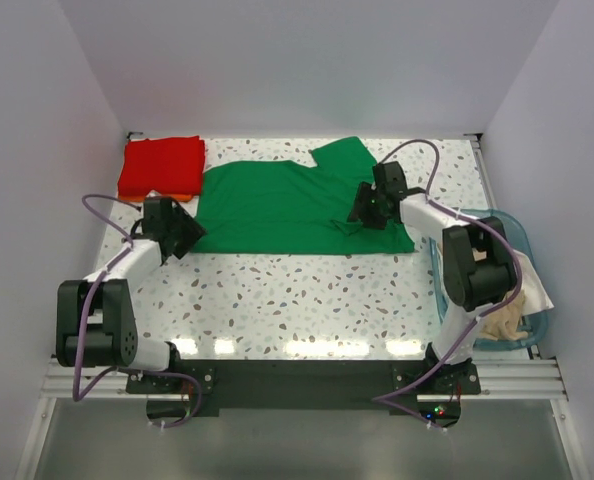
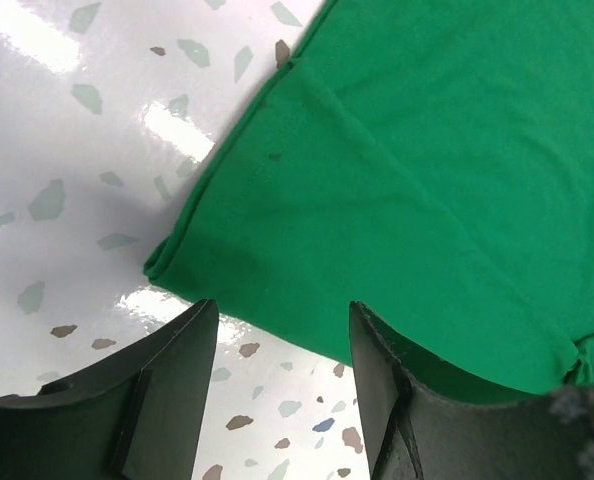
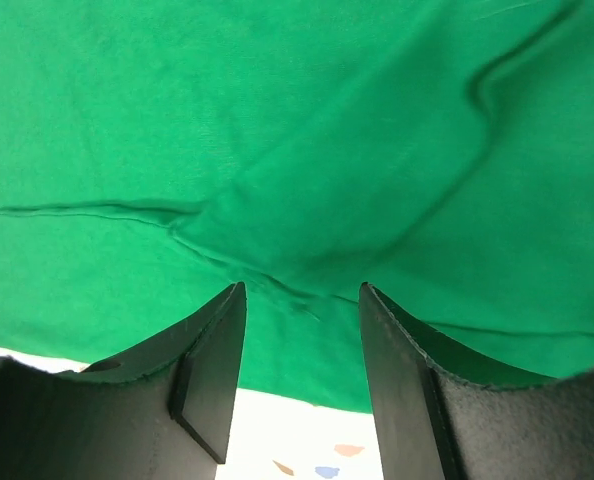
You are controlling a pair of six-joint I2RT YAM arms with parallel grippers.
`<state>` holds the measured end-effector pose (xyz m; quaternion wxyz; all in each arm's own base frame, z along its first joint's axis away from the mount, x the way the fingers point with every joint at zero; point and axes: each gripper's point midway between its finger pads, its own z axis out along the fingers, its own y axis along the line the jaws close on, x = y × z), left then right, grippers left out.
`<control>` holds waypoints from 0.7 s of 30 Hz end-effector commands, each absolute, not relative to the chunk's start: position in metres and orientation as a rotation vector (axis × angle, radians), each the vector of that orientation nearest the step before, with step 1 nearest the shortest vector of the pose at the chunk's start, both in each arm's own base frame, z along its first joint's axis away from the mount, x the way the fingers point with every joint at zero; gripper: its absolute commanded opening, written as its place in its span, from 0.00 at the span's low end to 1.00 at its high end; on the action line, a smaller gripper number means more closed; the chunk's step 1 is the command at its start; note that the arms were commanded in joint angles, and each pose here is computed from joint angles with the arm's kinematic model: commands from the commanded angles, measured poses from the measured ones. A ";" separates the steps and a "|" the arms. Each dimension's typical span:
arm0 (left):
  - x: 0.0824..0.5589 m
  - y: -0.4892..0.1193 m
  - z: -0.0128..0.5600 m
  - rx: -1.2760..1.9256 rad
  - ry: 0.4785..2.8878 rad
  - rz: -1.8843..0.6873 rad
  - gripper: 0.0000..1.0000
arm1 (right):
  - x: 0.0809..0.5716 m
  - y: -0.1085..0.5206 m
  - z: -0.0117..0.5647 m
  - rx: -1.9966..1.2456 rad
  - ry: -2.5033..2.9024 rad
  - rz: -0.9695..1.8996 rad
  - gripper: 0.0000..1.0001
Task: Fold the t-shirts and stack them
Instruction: Fold the tshirt
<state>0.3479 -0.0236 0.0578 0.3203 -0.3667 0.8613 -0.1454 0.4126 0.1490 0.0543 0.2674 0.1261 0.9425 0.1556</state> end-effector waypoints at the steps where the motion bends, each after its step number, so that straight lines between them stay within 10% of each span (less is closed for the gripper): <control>1: 0.363 -0.028 0.074 -0.931 2.188 -0.440 0.59 | 0.428 0.162 0.054 0.359 2.493 0.469 0.52; 14: 0.364 -0.029 0.072 -0.917 2.208 -0.430 0.59 | 0.436 0.176 0.046 0.375 2.498 0.501 0.50; 21: 0.367 -0.029 0.076 -0.906 2.207 -0.433 0.59 | 0.461 0.188 0.055 0.383 2.469 0.555 0.24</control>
